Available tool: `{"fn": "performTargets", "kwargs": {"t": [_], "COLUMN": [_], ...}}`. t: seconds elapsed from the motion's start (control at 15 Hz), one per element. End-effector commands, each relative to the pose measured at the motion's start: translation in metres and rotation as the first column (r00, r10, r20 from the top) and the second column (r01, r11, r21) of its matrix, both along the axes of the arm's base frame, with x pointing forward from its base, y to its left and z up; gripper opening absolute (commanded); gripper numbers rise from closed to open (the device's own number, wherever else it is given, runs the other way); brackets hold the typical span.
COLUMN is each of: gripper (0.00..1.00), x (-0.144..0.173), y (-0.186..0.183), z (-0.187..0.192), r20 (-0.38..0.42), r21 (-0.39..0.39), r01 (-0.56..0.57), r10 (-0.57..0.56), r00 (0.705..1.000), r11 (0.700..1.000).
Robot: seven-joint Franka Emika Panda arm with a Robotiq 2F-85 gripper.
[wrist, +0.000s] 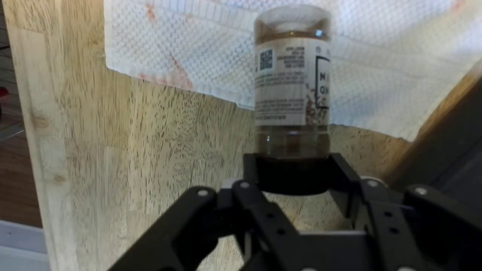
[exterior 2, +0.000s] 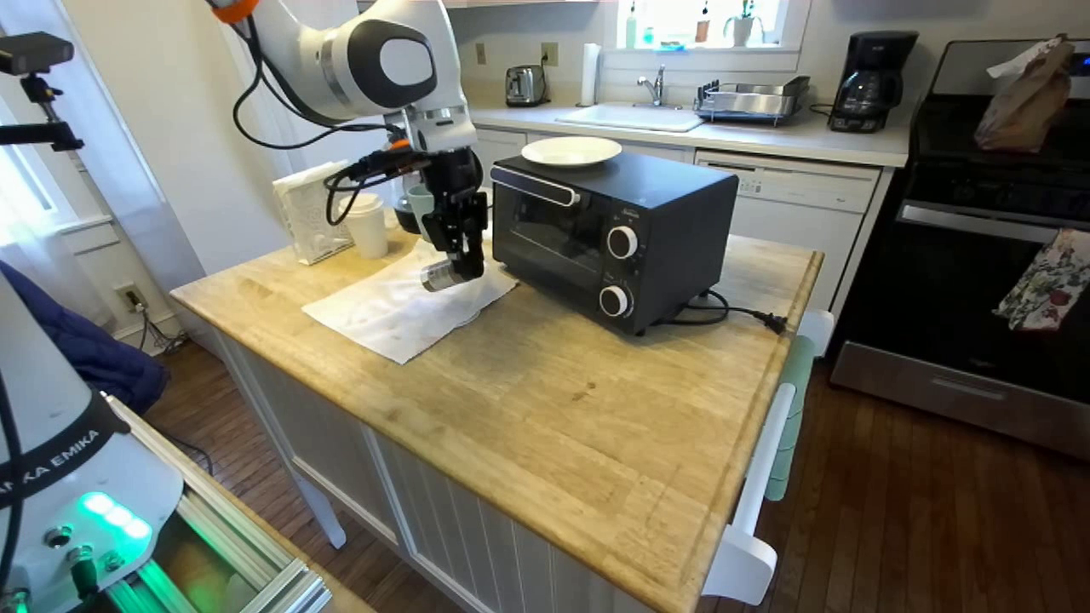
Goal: Put the spice shaker on the white towel, remove it and put it upright on the countertop
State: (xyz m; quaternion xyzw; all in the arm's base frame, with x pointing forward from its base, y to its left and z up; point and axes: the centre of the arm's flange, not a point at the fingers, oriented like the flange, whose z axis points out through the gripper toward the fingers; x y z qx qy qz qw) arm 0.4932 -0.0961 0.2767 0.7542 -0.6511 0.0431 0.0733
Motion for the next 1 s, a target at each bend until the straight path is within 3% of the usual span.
{"fn": "performTargets", "kwargs": {"t": [0.0,0.53,0.93], "gripper": [0.24,0.24,0.24], "x": [-0.011,-0.014,-0.023], "y": [0.001,-0.008,-0.02], "z": [-0.001,-0.014,-0.026], "r20": [0.032,0.077,0.067], "r21": [-0.118,-0.333,-0.505], "r01": [0.068,0.167,0.189], "r10": [-0.064,-0.149,-0.181], "r00": [0.997,0.986,0.981], "r11": [0.991,0.928,0.842]}}
